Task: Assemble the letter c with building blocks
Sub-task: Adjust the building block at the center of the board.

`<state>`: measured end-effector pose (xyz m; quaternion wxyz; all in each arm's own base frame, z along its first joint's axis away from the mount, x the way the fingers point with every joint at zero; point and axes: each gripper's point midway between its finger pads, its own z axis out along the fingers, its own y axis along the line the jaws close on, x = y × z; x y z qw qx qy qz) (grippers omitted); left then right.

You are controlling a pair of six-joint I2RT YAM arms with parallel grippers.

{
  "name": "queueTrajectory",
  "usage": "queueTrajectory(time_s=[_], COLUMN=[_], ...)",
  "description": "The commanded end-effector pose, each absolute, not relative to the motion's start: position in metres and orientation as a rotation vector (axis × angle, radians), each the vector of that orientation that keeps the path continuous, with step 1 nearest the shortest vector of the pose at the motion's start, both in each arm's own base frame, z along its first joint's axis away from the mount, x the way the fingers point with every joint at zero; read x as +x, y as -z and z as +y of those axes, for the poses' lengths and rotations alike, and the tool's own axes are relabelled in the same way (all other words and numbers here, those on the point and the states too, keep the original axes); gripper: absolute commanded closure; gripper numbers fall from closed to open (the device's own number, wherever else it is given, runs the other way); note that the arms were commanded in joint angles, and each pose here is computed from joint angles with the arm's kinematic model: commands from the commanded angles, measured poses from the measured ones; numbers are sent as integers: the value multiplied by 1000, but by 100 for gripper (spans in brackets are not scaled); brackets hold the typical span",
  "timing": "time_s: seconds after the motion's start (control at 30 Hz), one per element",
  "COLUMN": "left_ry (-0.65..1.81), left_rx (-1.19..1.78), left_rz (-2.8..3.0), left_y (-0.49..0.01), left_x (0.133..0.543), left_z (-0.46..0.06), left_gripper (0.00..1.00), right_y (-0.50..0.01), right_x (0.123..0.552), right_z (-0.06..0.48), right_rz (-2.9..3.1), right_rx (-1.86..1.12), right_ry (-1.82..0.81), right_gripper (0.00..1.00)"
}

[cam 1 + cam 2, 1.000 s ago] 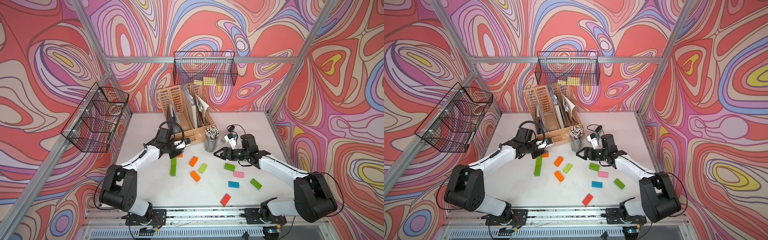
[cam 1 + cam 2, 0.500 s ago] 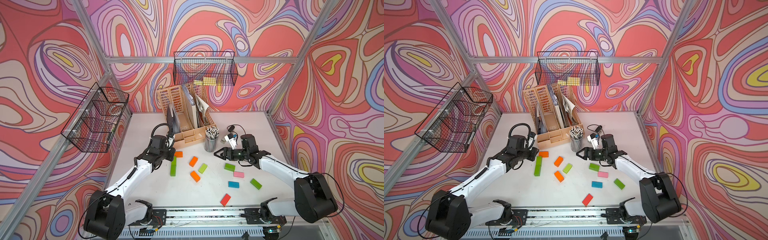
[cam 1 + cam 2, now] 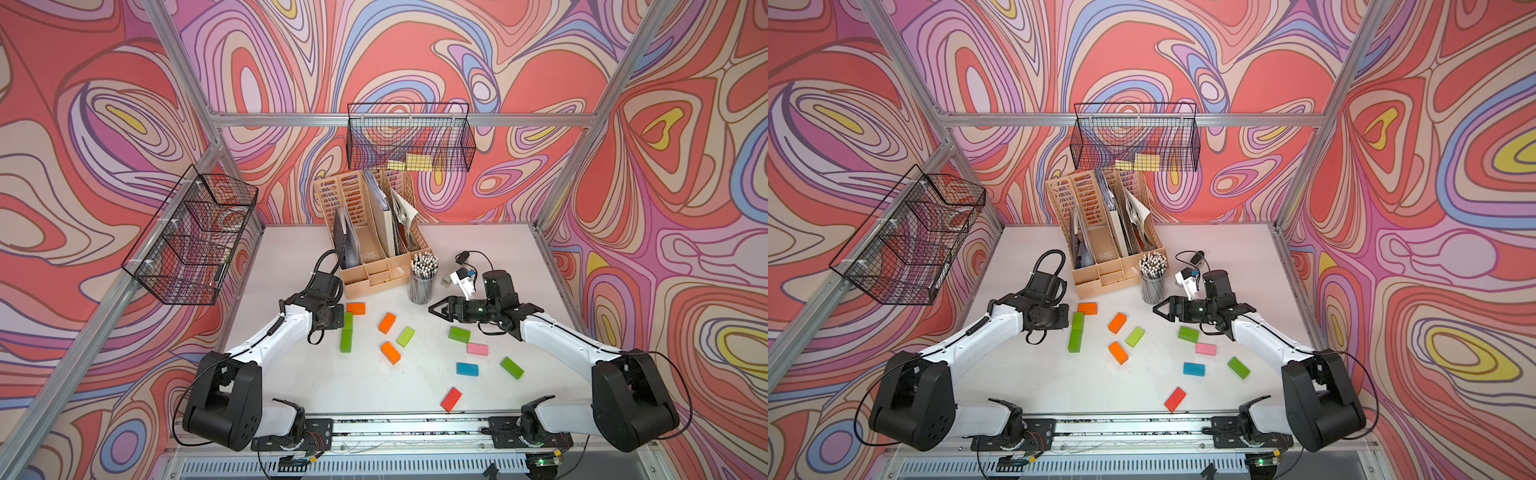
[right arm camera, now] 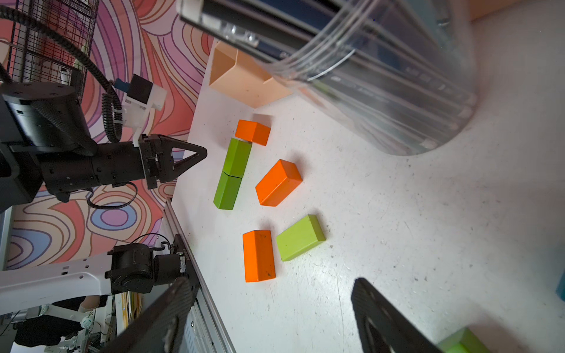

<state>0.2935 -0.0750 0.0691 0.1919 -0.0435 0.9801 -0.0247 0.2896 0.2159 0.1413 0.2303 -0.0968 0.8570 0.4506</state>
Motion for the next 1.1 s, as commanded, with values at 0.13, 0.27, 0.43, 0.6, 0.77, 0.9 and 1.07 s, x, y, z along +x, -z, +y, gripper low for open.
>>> queueTrajectory(time_s=[0.13, 0.27, 0.43, 0.6, 0.77, 0.9, 1.07], left_ry=[64, 98, 136, 122, 129, 151, 164], left_rx=[-191, -197, -188, -192, -194, -185, -186], left_rz=[2805, 2794, 2797, 2790, 2779, 2769, 2773], left_y=[-53, -47, -40, -40, -41, -43, -42], left_x=[296, 305, 311, 314, 317, 319, 319], left_z=[-77, -83, -90, -89, -90, -93, -94], left_gripper=[84, 84, 85, 85, 85, 85, 85], right_y=[-144, -143, -143, -144, -144, -145, -145], right_x=[288, 288, 288, 287, 287, 287, 287], right_z=[215, 216, 216, 216, 216, 216, 216], right_rz=[2338, 2341, 2341, 2340, 2340, 2338, 2336], right_rx=[-271, -272, -271, -272, -273, -272, -271], right_ry=[-1234, -1234, -1236, -1240, -1242, -1243, -1243], right_gripper=[14, 14, 14, 14, 14, 14, 14])
